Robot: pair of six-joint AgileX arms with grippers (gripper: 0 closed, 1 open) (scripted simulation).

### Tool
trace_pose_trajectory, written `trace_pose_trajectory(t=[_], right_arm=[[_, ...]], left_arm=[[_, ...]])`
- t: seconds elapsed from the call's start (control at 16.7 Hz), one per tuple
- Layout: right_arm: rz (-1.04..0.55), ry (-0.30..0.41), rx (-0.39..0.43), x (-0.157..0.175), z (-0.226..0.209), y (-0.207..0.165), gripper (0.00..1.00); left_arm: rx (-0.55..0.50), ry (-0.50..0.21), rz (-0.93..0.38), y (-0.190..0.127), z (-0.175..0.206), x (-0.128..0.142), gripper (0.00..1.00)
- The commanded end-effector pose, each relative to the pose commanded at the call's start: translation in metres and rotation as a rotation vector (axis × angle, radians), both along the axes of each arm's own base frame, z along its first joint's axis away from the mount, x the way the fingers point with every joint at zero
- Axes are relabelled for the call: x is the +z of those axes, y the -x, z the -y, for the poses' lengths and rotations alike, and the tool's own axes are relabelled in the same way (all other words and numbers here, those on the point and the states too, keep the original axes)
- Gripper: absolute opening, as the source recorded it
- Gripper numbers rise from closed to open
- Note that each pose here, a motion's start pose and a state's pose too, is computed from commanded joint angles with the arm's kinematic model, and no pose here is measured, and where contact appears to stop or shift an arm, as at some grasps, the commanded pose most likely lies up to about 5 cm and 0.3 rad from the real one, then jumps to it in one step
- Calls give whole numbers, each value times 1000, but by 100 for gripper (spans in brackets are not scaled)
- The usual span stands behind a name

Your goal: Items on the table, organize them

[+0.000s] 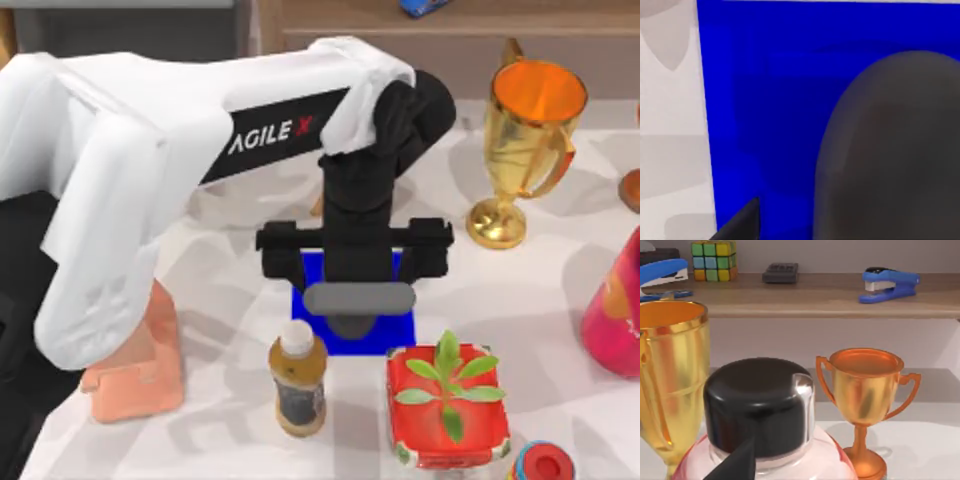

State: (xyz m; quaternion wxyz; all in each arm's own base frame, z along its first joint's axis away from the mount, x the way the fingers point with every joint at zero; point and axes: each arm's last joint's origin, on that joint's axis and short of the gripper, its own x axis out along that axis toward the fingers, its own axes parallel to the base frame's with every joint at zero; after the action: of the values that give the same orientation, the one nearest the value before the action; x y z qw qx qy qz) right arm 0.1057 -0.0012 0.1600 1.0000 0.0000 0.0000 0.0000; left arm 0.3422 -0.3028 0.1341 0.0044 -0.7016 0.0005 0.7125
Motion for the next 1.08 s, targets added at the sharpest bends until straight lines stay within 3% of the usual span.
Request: trace_pose_trajectory(t=[0.18, 0.42, 0.54, 0.72, 1.08], right_arm=[[0, 0, 0, 0, 0, 0, 100], [0, 0, 0, 0, 0, 0, 100], [0, 0, 0, 0, 0, 0, 100], [0, 0, 0, 0, 0, 0, 100], [0, 0, 0, 0, 0, 0, 100]], left_arm=[[82, 69, 90, -10, -6, 31, 100], [388, 228, 280, -36, -50, 104, 100], [617, 281, 341, -51, -94, 130, 100], [1024, 306, 379, -67, -178, 149, 100], [1864, 236, 333, -53, -356, 141, 100]])
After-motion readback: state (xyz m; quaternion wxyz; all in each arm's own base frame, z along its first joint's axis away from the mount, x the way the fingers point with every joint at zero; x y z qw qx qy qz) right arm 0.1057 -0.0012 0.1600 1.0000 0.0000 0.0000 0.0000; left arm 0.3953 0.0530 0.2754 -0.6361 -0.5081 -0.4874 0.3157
